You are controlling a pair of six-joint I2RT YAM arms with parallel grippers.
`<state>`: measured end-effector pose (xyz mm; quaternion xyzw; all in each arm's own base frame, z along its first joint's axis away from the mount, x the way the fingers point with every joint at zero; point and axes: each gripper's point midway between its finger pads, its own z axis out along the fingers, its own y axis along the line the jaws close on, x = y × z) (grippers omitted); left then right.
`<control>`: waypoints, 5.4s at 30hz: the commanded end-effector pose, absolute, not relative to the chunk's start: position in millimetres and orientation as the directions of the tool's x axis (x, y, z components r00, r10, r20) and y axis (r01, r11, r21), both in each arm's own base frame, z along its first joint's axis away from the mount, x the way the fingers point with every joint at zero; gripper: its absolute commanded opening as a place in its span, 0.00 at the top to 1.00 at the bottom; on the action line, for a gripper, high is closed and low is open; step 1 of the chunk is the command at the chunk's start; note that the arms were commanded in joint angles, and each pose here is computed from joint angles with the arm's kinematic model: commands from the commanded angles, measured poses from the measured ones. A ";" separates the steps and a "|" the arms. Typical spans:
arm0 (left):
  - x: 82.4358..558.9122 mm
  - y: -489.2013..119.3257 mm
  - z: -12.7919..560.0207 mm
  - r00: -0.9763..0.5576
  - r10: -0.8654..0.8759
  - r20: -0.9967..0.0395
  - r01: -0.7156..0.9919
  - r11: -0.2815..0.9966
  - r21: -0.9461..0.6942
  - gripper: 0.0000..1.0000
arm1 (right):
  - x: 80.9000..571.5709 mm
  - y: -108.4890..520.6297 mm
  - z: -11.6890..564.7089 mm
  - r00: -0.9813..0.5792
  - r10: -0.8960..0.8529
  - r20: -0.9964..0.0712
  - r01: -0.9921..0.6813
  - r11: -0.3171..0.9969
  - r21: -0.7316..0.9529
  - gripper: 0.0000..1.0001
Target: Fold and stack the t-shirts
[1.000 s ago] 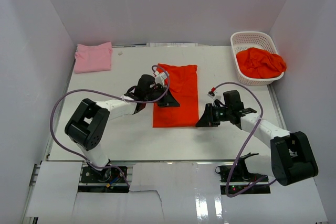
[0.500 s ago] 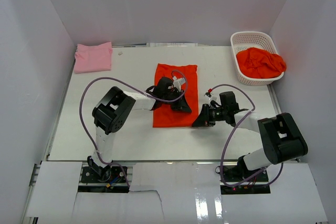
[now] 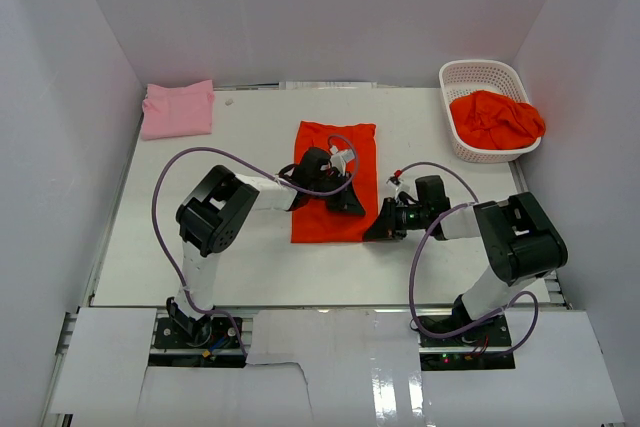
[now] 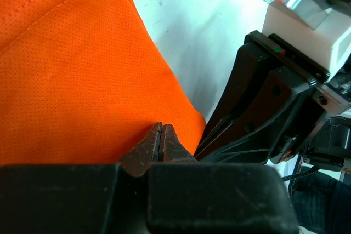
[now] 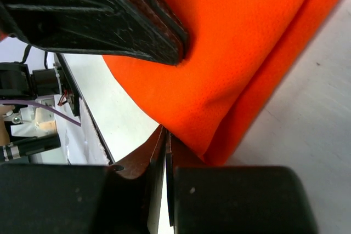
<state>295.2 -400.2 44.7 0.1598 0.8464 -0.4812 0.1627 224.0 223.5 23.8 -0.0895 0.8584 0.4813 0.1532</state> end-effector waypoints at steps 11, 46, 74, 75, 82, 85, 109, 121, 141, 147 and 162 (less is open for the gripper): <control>295.2 -399.7 58.2 -0.875 0.113 -0.470 0.464 0.467 -0.753 0.97 | 240.1 227.8 16.3 -0.940 -0.014 -0.340 -0.298 0.516 0.803 0.92; 296.9 -398.6 42.5 -0.879 0.131 -0.458 0.458 0.495 -0.738 0.98 | 205.5 168.2 56.3 -0.899 -0.071 -0.432 -0.328 0.762 0.558 0.55; 194.8 -237.9 105.2 -0.937 -0.176 -0.302 0.017 0.840 -0.543 0.29 | 201.4 124.8 50.5 -0.965 -0.023 -0.262 -0.163 0.835 0.526 0.34; 189.6 -233.5 100.1 -0.937 -0.190 -0.294 0.001 0.838 -0.545 0.29 | 199.3 126.2 47.2 -0.969 -0.021 -0.245 -0.154 0.828 0.539 0.34; 180.7 -225.6 80.9 -0.945 -0.201 -0.257 -0.039 0.853 -0.521 0.29 | 191.4 135.4 37.5 -0.981 -0.019 -0.194 -0.133 0.791 0.597 0.37; 181.3 -225.7 79.7 -0.944 -0.208 -0.257 -0.045 0.852 -0.521 0.30 | 190.4 135.7 34.5 -0.983 -0.013 -0.182 -0.121 0.791 0.600 0.39; 159.8 -224.5 33.0 -0.955 -0.264 -0.134 -0.152 0.826 -0.543 0.30 | 195.2 137.3 12.5 -0.984 -0.011 -0.176 -0.115 0.796 0.594 0.92; 167.5 -231.8 11.3 -0.926 -0.336 -0.170 -0.192 0.809 -0.555 0.34 | 194.4 138.4 13.0 -0.984 -0.013 -0.177 -0.117 0.798 0.591 0.92; 160.3 -242.6 -14.5 -0.958 -0.254 -0.136 -0.174 0.885 -0.431 0.54 | 195.9 138.1 15.4 -0.983 -0.014 -0.185 -0.122 0.799 0.589 0.92; 147.9 -234.1 -7.4 -0.955 -0.270 -0.127 -0.190 0.878 -0.440 0.52 | 196.6 138.6 15.0 -0.983 -0.020 -0.183 -0.125 0.798 0.589 0.92; 151.7 -233.7 -16.7 -0.956 -0.260 -0.134 -0.185 0.893 -0.409 0.47 | 195.7 138.3 15.1 -0.983 -0.023 -0.184 -0.129 0.798 0.588 0.92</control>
